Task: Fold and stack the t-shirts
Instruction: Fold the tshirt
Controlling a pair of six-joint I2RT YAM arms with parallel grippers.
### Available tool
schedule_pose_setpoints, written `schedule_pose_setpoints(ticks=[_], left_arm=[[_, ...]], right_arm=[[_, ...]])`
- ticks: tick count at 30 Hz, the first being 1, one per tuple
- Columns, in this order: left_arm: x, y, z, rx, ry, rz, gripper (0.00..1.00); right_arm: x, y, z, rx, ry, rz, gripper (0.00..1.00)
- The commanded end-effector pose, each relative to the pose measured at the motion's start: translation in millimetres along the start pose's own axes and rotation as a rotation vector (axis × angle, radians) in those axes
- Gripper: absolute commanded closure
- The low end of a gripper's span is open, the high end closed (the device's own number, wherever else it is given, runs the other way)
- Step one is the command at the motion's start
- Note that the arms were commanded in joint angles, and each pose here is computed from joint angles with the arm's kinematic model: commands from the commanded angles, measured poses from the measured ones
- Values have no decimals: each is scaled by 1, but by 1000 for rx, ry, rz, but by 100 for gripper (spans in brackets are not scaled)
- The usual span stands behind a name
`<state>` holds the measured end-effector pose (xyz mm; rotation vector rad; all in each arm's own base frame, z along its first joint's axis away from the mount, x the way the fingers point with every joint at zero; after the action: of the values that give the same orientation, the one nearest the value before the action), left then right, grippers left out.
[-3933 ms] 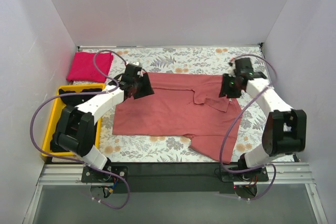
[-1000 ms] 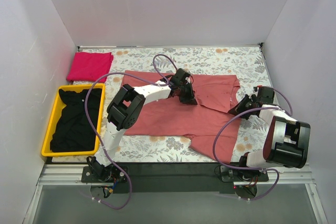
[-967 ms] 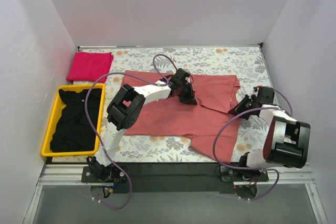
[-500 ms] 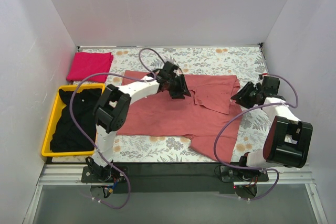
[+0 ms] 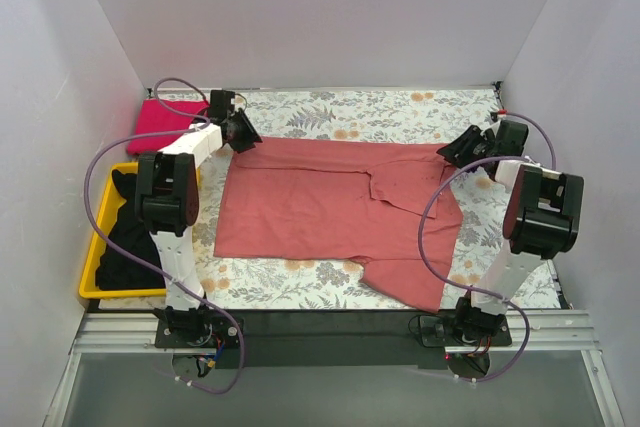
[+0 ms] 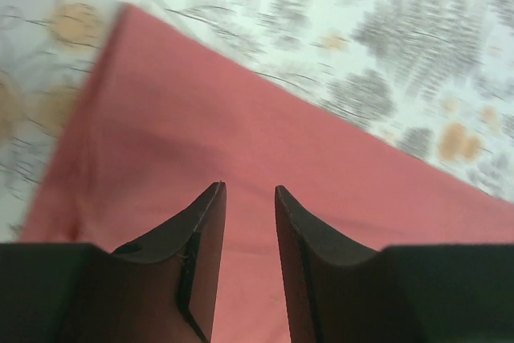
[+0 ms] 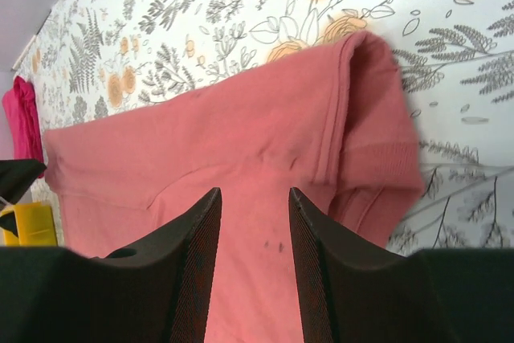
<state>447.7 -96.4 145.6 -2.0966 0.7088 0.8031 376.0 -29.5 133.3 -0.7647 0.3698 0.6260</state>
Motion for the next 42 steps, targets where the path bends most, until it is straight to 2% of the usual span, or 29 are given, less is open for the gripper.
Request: schedule_pose_setpoints(ticks=[1, 7, 13, 24, 25, 28, 32, 36, 39, 42], left_arm=[[14, -9, 16, 48, -75, -16, 73], [34, -6, 54, 18, -186, 7, 76], [45, -1, 75, -13, -236, 45, 80], [78, -18, 64, -39, -182, 50, 80], [80, -19, 63, -40, -173, 53, 78], [83, -26, 58, -42, -158, 35, 74], [67, -49, 42, -10, -132, -63, 62], [39, -74, 31, 31, -149, -160, 60], [10, -84, 22, 45, -163, -212, 59], [-23, -83, 15, 50, -171, -226, 52]], right_arm=[[20, -26, 1, -51, -80, -60, 54], [57, -28, -35, -21, -66, -8, 55], [75, -41, -65, 36, -21, -22, 54], [122, -78, -91, 47, -37, -5, 52], [123, -94, -86, 16, -54, -32, 52], [130, -102, -87, -4, -74, -29, 51], [120, -126, -66, -64, -124, -63, 49], [80, -143, -26, -128, -155, -103, 45], [45, -141, -2, -154, -122, -121, 45], [9, -123, 19, -156, -69, -111, 45]])
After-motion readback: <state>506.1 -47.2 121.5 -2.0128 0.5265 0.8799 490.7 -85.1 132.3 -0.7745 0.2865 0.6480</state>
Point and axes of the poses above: each gripper's point midway between its finger pads, its own x axis out along the fingers, its own z axis along the line the jaws close on, y = z × x, the point moved 10 cm from there along -x, back along the fingers, and after that the axes turned 2 degrees about -x, right-handed, at the moved point
